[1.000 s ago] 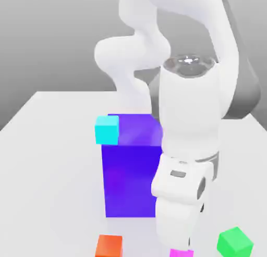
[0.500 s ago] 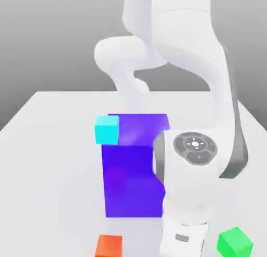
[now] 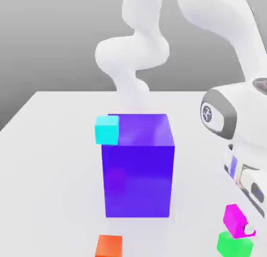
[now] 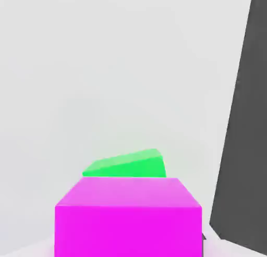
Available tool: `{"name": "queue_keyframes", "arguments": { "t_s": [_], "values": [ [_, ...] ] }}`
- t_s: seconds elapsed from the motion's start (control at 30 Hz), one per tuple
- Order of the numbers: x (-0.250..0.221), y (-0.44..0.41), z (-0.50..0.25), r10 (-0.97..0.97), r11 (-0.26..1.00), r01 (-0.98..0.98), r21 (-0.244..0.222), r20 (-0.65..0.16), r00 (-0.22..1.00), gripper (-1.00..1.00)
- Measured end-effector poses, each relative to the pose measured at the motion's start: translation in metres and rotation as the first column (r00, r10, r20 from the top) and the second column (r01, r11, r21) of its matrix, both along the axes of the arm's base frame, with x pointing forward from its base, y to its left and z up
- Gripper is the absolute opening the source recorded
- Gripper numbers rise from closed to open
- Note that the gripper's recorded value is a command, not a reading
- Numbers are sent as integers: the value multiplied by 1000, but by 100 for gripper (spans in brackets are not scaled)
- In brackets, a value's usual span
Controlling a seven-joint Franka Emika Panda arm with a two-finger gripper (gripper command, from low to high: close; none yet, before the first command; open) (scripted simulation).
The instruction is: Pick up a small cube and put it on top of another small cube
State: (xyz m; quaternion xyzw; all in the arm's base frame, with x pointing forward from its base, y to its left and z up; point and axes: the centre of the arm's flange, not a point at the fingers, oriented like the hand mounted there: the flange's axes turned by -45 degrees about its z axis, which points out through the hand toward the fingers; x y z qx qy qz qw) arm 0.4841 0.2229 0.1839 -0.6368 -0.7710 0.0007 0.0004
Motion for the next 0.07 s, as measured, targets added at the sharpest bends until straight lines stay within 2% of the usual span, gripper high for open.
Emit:
{"name": "queue_keyframes", "arguments": {
  "t_s": [0.07],
  "values": [
    [0, 0, 0, 0, 1000, 0, 0, 0, 1000, 100]
  ]
}}
